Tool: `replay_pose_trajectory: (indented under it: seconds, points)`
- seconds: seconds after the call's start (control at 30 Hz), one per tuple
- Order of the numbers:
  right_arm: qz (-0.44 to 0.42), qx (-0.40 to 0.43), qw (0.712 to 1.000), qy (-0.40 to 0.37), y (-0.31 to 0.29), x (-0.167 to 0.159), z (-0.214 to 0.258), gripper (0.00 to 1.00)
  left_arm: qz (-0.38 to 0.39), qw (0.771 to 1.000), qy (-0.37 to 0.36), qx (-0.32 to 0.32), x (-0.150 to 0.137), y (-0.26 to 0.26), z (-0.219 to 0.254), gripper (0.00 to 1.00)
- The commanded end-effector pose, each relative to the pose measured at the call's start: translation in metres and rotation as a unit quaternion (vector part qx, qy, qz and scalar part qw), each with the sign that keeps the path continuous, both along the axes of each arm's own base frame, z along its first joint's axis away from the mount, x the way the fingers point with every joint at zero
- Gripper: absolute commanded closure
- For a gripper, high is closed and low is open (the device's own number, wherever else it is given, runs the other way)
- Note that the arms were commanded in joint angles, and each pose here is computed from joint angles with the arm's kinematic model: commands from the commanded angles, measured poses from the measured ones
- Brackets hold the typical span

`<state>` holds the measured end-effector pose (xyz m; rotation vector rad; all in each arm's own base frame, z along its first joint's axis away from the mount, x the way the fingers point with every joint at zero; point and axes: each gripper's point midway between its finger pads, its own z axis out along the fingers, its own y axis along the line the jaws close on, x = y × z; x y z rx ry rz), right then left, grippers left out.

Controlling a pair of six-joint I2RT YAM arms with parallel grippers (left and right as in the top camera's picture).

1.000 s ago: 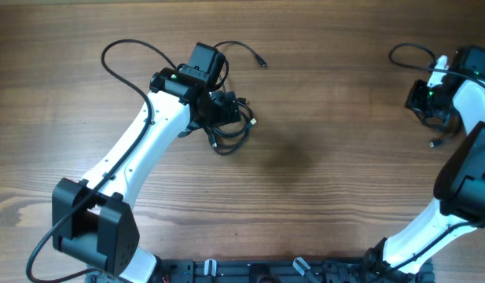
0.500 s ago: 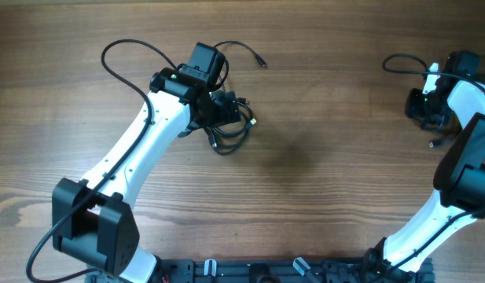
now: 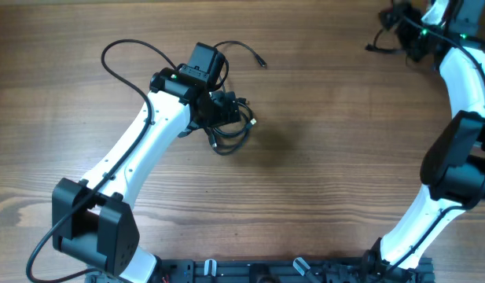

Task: Untangle cables
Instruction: 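Lay the separated cable down on the right side of the table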

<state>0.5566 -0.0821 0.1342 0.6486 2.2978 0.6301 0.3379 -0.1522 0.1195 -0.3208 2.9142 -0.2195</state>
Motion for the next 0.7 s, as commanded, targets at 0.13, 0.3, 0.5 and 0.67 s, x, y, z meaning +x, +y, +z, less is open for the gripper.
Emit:
replay_pose_trajectory:
  seconds: [0.13,0.3,0.5,0.67]
  points:
    - [-0.118,-0.006,0.990,0.079,-0.115,-0.057,-0.025,0.00,-0.002,1.000,0.001,-0.001,0.000,0.002,0.000,0.00]
    - [-0.183,0.042,0.973,0.132,-0.169,-0.113,-0.040,0.00,-0.002,1.000,0.001,-0.001,0.000,0.002,0.000,0.00]
    - [-0.231,0.054,0.955,0.180,-0.164,-0.131,-0.091,0.00,-0.002,1.000,0.001,-0.001,0.000,0.002,0.000,0.00]
    - [-0.242,0.069,0.959,0.129,-0.168,-0.107,-0.094,0.01,-0.002,1.000,0.001,-0.001,0.000,0.002,0.000,0.00]
